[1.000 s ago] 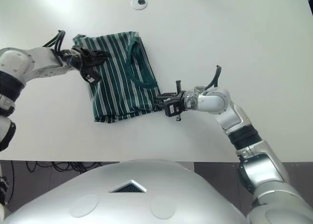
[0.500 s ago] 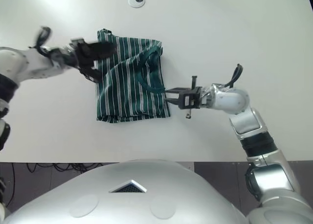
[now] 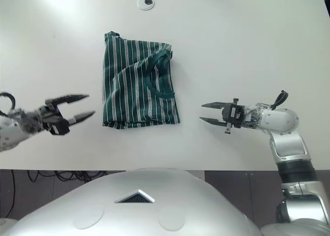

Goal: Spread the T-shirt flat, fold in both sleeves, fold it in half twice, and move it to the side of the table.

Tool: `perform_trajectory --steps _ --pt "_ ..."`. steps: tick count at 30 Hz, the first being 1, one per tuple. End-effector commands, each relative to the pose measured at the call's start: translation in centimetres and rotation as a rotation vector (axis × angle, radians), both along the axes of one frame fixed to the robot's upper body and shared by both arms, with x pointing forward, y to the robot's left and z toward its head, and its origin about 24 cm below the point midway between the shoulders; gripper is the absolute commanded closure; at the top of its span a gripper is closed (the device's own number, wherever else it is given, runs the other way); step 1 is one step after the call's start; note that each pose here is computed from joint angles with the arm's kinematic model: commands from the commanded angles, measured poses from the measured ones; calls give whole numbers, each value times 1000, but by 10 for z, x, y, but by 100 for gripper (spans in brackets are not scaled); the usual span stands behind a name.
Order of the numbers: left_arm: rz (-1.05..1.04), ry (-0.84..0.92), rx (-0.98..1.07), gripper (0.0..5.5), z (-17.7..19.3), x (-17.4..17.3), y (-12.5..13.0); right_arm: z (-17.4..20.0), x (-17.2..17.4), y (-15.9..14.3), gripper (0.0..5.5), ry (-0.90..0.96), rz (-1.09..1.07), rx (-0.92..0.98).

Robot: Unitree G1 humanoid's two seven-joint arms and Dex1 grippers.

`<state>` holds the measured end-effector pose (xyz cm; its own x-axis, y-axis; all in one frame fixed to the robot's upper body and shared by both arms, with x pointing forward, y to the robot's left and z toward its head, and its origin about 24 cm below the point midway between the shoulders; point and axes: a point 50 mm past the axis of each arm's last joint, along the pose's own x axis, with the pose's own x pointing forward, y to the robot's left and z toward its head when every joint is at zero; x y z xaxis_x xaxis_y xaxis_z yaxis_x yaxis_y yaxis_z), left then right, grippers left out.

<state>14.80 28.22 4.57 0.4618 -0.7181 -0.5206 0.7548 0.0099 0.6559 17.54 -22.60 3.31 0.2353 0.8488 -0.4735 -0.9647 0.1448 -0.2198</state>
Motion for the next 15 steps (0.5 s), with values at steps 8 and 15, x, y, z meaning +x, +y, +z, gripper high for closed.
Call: perform_trajectory --steps 8,15 --pt "-189 -135 135 228 -36 -9 -18 -34 -11 44 265 -288 275 -85" --pt "-252 -98 143 267 -48 -14 -27 -45 -6 61 262 -327 329 -78"
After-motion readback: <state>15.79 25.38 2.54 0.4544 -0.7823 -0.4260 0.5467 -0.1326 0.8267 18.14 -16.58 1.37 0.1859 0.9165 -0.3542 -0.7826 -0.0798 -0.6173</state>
